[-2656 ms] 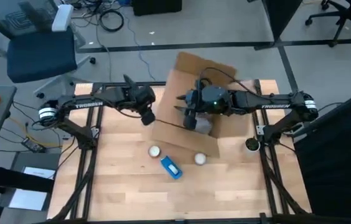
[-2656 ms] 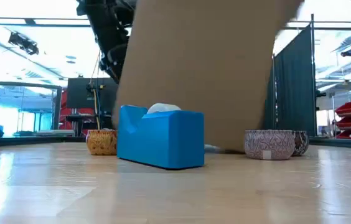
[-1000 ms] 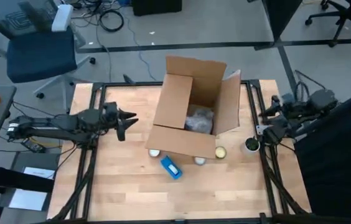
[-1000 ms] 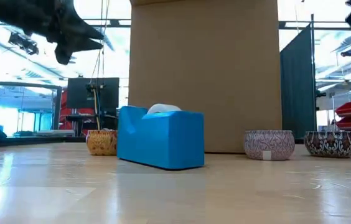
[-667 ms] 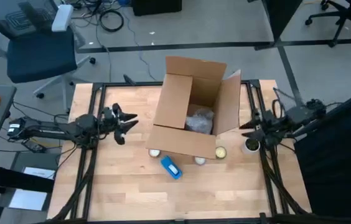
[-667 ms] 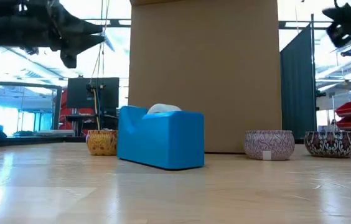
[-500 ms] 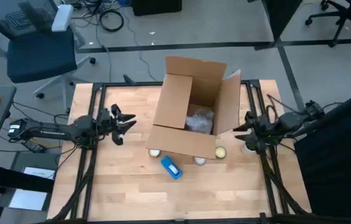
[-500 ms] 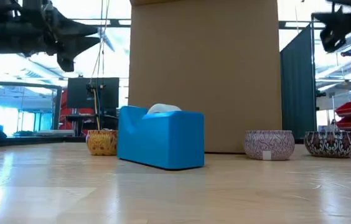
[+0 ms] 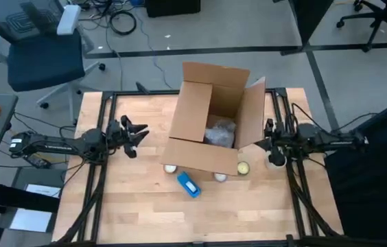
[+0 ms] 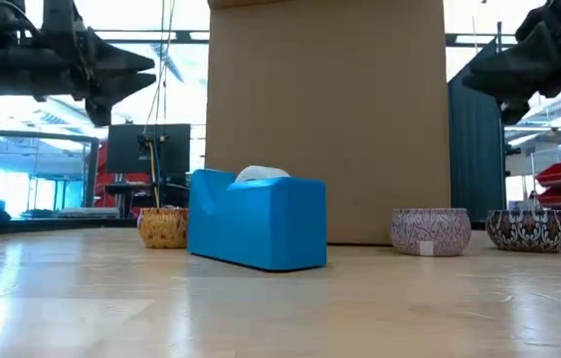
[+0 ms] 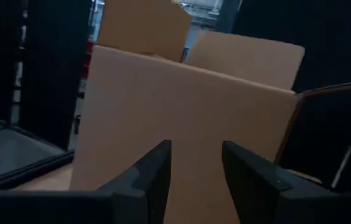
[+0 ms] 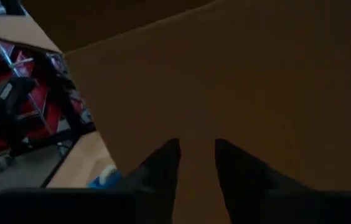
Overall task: Wrap mug
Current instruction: Return to Home Position
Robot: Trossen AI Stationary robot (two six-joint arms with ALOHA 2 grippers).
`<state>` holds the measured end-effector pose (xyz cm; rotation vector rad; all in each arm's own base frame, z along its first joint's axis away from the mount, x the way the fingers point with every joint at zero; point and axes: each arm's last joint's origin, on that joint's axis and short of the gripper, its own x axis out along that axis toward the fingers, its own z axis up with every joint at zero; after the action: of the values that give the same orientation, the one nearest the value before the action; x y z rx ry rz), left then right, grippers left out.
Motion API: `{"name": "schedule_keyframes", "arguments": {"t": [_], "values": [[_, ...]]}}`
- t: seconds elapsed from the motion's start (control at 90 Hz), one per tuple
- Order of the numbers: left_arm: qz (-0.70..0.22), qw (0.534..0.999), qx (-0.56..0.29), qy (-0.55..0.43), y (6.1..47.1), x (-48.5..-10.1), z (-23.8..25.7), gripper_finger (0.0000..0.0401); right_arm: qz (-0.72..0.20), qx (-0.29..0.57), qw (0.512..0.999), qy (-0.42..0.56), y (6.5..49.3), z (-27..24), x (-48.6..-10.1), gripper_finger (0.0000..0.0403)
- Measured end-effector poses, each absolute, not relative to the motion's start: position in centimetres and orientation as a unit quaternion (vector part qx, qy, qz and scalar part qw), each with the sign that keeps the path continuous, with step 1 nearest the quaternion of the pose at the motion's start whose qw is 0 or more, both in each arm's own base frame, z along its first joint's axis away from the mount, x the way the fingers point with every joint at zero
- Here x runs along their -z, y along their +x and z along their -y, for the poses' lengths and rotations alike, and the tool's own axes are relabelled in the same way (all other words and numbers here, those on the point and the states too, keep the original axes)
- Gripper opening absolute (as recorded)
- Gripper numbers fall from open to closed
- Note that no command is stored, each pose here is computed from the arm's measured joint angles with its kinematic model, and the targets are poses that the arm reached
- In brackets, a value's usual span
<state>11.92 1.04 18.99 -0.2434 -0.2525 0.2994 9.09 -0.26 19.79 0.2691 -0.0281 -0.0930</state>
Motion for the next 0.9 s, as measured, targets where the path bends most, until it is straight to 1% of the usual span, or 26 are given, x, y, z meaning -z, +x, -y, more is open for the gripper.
{"name": "schedule_keyframes", "arguments": {"t": [0.133, 0.2, 0.233, 0.289, 0.389, 0.533, 0.622, 0.778, 0.822, 0.9], "values": [[0.125, 0.973, -0.150, -0.121, 11.9, -19.0, -1.0, 0.0129, 0.013, -0.034, 0.990, 0.133, 9.5, 0.0, -18.6, 0.0044], [0.125, 0.973, -0.150, -0.121, 11.9, -19.0, -1.0, 0.0129, 0.015, -0.051, 0.989, 0.139, 9.9, -0.1, -17.2, 0.0025], [0.125, 0.973, -0.150, -0.121, 11.9, -19.0, -1.0, 0.0129, 0.005, -0.041, 0.988, 0.150, 9.9, 0.0, -16.9, 0.0016], [0.126, 0.973, -0.150, -0.121, 11.9, -19.0, -1.0, 0.0129, -0.009, 0.002, 0.982, 0.187, 10.0, 0.2, -16.5, 0.0006], [0.124, 0.973, -0.152, -0.121, 11.9, -19.0, -1.1, 0.0129, 0.010, 0.080, 0.972, 0.222, 10.0, 0.7, -16.6, 0.0005], [0.122, 0.975, -0.151, -0.109, 11.9, -19.0, -1.0, 0.0124, 0.016, 0.104, 0.970, 0.218, 10.0, 0.8, -16.6, 0.0016], [0.114, 0.979, -0.141, -0.095, 11.9, -18.8, -0.8, 0.0100, 0.016, 0.104, 0.970, 0.218, 10.0, 0.8, -16.6, 0.0018], [0.072, 0.990, -0.102, -0.063, 12.1, -18.1, -0.3, 0.0018, 0.016, 0.104, 0.970, 0.218, 10.0, 0.8, -16.6, 0.0016], [0.053, 0.992, -0.102, -0.060, 12.1, -17.8, -0.3, 0.0009, 0.016, 0.104, 0.970, 0.218, 10.0, 0.8, -16.6, 0.0016], [0.030, 0.992, -0.105, -0.059, 12.0, -17.3, -0.3, 0.0008, 0.016, 0.104, 0.970, 0.218, 10.0, 0.8, -16.6, 0.0016]]}}
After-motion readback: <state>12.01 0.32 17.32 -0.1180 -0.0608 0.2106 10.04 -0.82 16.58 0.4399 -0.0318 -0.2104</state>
